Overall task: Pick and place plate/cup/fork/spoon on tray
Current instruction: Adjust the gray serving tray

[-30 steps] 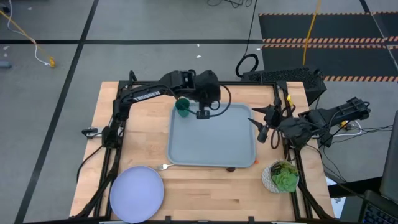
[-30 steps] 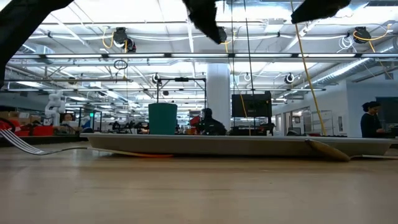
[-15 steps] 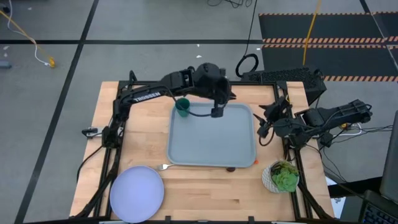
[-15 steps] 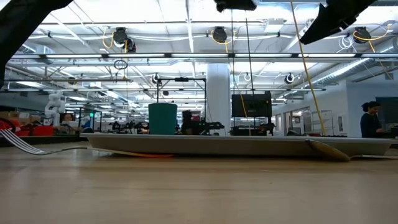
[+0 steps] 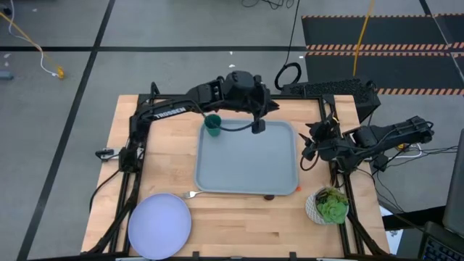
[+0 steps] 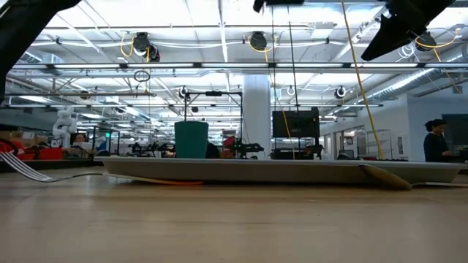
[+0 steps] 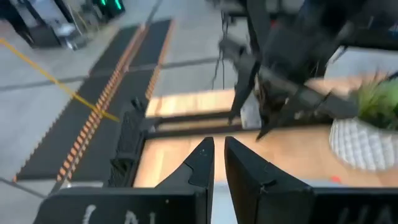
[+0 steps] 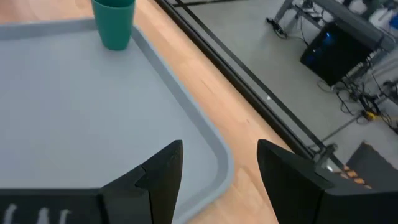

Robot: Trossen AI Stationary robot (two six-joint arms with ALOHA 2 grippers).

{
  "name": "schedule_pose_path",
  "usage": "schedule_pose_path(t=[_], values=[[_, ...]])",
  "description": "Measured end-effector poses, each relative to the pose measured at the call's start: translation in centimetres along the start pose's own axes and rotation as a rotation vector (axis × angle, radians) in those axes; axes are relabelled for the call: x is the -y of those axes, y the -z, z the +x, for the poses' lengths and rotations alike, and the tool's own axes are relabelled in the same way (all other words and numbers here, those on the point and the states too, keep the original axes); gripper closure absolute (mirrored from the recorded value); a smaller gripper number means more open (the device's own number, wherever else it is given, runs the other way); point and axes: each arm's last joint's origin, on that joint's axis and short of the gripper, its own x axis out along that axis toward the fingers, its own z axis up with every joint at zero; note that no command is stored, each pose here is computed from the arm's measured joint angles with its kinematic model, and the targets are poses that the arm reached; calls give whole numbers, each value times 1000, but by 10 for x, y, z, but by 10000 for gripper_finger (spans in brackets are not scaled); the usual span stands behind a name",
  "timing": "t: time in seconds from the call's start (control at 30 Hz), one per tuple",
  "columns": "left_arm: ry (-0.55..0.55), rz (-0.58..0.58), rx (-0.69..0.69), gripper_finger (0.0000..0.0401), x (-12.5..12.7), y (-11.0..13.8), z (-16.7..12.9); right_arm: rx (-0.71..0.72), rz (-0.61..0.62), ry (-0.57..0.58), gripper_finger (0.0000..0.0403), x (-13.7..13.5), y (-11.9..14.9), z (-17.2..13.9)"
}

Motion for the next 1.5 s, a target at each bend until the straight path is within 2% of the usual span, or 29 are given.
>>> schedule_pose_path(t=[0.07,0.13,0.23,0.33,0.43,0.57,0.63,0.77,0.9,1.0,1.17,1.27,1.4,1.5], values=[[2,-4,30,359,1,-8,-11,-5,5,3,204,0,1,0],[67,-9,111,359,0,-15,-13,0,10,0,204,0,0,0],[150,-80,199,359,-3,-19,-9,18,15,-11,204,-1,-2,0],[126,-52,318,359,-4,-31,-13,46,10,-26,204,-3,-6,0],[99,4,393,359,-5,-48,-42,82,2,-43,204,-5,-11,-1],[-38,28,466,359,-11,-69,-89,120,-11,-59,204,-8,-15,-1],[-80,25,475,359,-13,-76,-113,121,-26,-58,204,-8,-15,-1],[-88,47,410,359,-2,-81,-167,104,-36,-63,204,-7,-14,-1],[-144,47,284,359,23,-60,-177,59,-35,-84,204,-7,-9,-1],[-227,31,236,359,41,-28,-173,38,-22,-89,204,-7,-5,1],[-279,-92,453,359,52,28,-211,30,5,-109,204,-8,-5,2],[-274,-182,486,359,57,72,-223,43,16,-112,204,-8,-6,1],[-249,-296,415,359,64,118,-230,78,16,-126,204,-10,-10,1],[-222,-377,272,359,69,142,-230,111,13,-139,204,-12,-14,0]])
